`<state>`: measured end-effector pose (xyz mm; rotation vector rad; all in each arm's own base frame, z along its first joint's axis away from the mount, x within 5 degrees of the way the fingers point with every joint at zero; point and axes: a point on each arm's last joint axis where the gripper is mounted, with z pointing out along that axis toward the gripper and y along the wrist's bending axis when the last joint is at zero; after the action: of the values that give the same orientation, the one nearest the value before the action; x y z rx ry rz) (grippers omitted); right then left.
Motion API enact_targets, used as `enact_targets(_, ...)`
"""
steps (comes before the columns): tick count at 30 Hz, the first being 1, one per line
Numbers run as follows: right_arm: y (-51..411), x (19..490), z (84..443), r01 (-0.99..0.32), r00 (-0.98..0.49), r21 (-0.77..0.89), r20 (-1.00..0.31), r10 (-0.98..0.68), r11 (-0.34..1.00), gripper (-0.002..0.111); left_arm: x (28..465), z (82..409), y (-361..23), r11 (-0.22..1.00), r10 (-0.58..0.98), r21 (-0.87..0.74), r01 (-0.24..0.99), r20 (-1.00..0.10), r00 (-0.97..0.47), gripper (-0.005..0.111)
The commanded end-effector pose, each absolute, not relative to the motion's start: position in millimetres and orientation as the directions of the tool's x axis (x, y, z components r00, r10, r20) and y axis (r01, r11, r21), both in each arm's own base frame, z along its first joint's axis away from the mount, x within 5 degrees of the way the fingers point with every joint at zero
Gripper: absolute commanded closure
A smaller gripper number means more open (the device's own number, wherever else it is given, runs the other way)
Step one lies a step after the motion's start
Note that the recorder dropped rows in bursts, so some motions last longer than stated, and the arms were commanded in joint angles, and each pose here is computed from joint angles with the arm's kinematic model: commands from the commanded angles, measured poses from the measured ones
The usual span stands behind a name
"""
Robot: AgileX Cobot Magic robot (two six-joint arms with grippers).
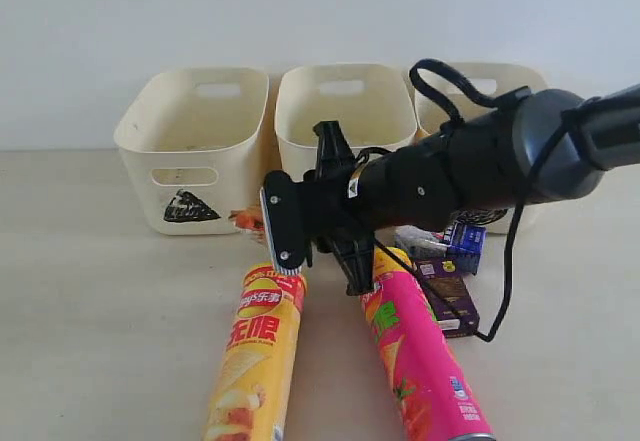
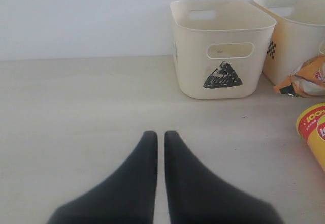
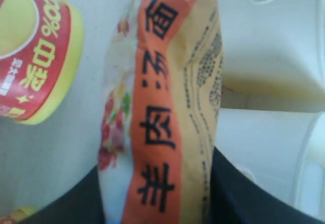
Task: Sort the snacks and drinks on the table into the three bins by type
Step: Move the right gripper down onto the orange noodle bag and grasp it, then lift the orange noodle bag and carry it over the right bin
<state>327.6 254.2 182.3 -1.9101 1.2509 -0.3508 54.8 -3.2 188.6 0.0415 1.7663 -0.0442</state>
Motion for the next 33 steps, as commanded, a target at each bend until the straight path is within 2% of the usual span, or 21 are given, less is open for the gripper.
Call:
enact_targets(1, 263, 315, 211, -0.596, 0.5, -0.788, -0.216, -0.838, -0.153, 0.107, 55, 189, -3, 0.999, -0.004, -0.012, 0.048, -0.983, -0.181, 0.103)
enact_targets(4, 267, 306, 229, -0.572, 0.522, -0.808, -0.228, -0.822, -0.139, 0.107, 55, 189, -3, 0.999, -0.004, -0.012, 0.048, -0.983, -0.181, 0.103)
enact_targets(9, 261, 298, 258, -0.583, 0.484, -0.812, -0.307, -0.819, -0.04, 0.107, 55, 189, -3, 0.999, -0.004, -0.012, 0.048, -0.983, -0.181, 0.103)
enact_targets(17, 243, 278, 313, -0.633, 0.351, -0.738, -0.542, -0.764, 0.233, 0.107, 55, 189, -3, 0.999, -0.004, -0.012, 0.048, -0.983, -0.181, 0.103)
enact_targets(23, 209, 288, 335, -0.646, 0.083, -0.511, -0.786, -0.612, 0.568, 0.107, 55, 189, -3, 0.999, -0.004, -0.012, 0.048, -0.983, -0.181, 0.103)
enact_targets(29, 172, 311, 337, -0.552, -0.126, -0.297, -0.894, -0.429, 0.78, 0.107, 55, 189, -3, 0.999, -0.004, -0.012, 0.048, -0.983, -0.181, 0.103)
enact_targets(33, 148, 325, 340, -0.463, -0.187, -0.199, -0.931, -0.314, 0.864, 0.107, 55, 189, -3, 0.999, -0.004, -0.012, 0.048, -0.983, -0.181, 0.103)
